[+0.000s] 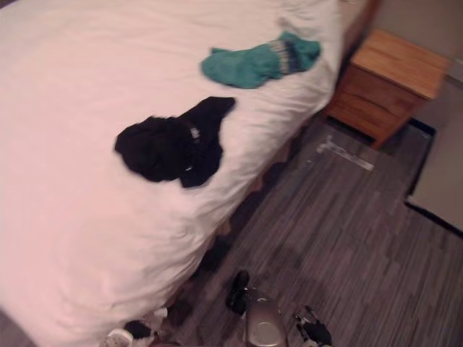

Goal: Tidy the bed and pick cloth on bed and put in laundry

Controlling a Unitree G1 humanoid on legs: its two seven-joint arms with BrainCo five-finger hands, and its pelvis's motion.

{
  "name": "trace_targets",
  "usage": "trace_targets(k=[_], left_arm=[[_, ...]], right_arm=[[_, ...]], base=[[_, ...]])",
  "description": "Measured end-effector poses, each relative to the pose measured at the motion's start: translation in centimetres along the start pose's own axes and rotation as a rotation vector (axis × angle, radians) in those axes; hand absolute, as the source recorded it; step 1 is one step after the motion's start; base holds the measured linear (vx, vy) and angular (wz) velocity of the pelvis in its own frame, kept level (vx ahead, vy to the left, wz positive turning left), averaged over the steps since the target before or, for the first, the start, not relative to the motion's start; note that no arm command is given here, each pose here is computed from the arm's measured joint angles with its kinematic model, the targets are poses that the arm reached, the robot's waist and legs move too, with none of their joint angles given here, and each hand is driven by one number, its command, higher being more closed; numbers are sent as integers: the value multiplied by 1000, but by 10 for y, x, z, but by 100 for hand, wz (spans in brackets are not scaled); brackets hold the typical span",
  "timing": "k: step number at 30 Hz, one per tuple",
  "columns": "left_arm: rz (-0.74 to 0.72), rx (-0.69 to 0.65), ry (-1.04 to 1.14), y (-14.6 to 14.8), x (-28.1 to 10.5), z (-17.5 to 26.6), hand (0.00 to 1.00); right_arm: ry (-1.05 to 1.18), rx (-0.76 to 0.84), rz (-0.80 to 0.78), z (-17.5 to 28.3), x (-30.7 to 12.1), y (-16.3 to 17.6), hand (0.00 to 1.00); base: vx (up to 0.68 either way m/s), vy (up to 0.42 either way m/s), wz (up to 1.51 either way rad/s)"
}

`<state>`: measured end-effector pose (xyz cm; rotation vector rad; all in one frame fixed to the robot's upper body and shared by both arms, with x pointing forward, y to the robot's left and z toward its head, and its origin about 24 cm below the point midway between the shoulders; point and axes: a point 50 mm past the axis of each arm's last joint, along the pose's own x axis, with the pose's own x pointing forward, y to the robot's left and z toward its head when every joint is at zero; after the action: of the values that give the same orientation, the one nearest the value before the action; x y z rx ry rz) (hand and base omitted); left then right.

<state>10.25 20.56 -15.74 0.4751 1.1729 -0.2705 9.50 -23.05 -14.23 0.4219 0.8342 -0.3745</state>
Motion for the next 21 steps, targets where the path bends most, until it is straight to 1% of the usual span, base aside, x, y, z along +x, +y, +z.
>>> trace_targets(k=[1, 3, 4, 5, 6, 7, 8, 10, 12, 13, 15, 18, 20, 21], left_arm=[[-7, 0, 0, 0, 0, 0, 0], [-19, -17, -20, 0, 0, 2, 0], [-14, -52, -52, 0, -1, 3, 0], [-6, -78, -65, 1, -1, 4, 0], [22, -141, -101, 5, -2, 9, 0], [48, -170, -124, 10, -3, 9, 0], [50, -176, -129, 8, -3, 10, 0], [88, -177, -197, 18, -2, 25, 0], [99, -194, -232, 20, -3, 31, 0], [80, -219, -259, 7, 0, 43, 0], [52, -236, -299, -2, 1, 58, 0], [-12, -227, -334, -23, 2, 72, 0], [-16, -247, -330, -24, 2, 73, 0], [-5, -246, -318, -19, 3, 73, 0]], right_arm=[[4, -1, 4, -1, 0, 3, 0], [24, -85, 45, -4, 3, 15, 0], [32, -172, 68, 3, 8, 18, 0], [43, -203, 76, 4, 10, 20, 0], [62, -264, 89, 7, 15, 22, 0], [68, -289, 97, 5, 15, 24, 0], [67, -285, 92, 4, 14, 23, 0], [84, -308, 98, -2, 13, 24, 0], [92, -317, 109, -5, 12, 26, 0], [82, -335, 96, 1, 12, 19, 0], [94, -356, 85, 1, 11, 14, 0], [160, -334, 65, -24, -1, 5, 0], [165, -333, 68, -27, -3, 4, 0], [184, -324, 64, -32, -4, 5, 0]], base=[[31, -39, -150], [36, -27, -223], [30, 45, -240], [52, 168, -303], [16, 181, -293], [17, 151, -258], [-35, 66, -162], [-22, 54, -131], [46, 67, -130], [108, 116, -122], [130, 146, -87], [104, 131, -36], [207, 145, -17], [214, 145, 15]])
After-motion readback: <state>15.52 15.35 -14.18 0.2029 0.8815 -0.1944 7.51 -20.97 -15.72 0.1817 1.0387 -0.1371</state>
